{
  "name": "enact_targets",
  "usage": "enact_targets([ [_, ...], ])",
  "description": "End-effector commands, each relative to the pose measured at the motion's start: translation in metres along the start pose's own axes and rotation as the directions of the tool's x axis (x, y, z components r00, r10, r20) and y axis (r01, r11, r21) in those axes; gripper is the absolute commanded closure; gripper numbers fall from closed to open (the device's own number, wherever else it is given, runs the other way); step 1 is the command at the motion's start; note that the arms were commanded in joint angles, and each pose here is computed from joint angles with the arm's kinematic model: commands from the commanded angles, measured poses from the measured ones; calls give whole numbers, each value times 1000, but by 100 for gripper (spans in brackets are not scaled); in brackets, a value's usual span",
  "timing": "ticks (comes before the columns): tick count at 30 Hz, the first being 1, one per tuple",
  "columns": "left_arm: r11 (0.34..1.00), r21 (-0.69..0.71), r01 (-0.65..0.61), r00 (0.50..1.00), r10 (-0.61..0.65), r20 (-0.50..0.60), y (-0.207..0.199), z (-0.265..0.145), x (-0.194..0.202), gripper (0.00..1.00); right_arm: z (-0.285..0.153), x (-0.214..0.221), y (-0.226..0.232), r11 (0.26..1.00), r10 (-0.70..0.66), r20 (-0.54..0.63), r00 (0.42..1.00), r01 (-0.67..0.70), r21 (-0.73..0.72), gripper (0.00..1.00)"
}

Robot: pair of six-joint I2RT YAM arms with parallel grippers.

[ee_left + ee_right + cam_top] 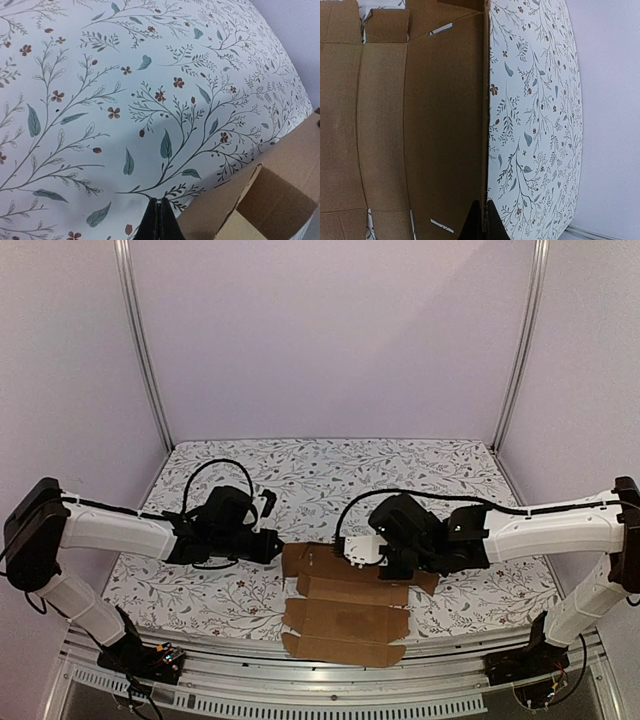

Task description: Fold the paper box

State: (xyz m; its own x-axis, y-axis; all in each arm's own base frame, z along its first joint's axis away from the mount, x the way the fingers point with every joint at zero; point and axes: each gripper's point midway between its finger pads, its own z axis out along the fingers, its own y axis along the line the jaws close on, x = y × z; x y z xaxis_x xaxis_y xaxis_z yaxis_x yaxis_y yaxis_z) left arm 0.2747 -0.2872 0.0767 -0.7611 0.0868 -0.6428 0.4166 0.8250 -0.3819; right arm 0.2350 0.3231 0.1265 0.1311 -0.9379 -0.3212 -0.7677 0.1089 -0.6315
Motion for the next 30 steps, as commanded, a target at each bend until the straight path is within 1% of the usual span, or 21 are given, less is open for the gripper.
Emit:
enact_targets([
  [1,998,64,22,1000,-23,12,-10,3,-11,100,4,1,4,999,-21,-20,1000,22,39,100],
  [7,992,118,40,999,-37,-24,-18,4,0,100,8,1,0,992,-49,-56,997,55,110,100],
  [12,989,143,39,999,-33,-42,-24,4,10,100,8,0,0,985,-58,-59,997,67,161,100],
  [20,988,153,35,998,-26,-58,-28,5,24,100,6,-2,2,961,-101,-82,991,119,250,100],
  [30,985,174,17,997,-4,-71,-37,4,34,100,6,-6,9,930,-142,-116,983,173,326,100],
])
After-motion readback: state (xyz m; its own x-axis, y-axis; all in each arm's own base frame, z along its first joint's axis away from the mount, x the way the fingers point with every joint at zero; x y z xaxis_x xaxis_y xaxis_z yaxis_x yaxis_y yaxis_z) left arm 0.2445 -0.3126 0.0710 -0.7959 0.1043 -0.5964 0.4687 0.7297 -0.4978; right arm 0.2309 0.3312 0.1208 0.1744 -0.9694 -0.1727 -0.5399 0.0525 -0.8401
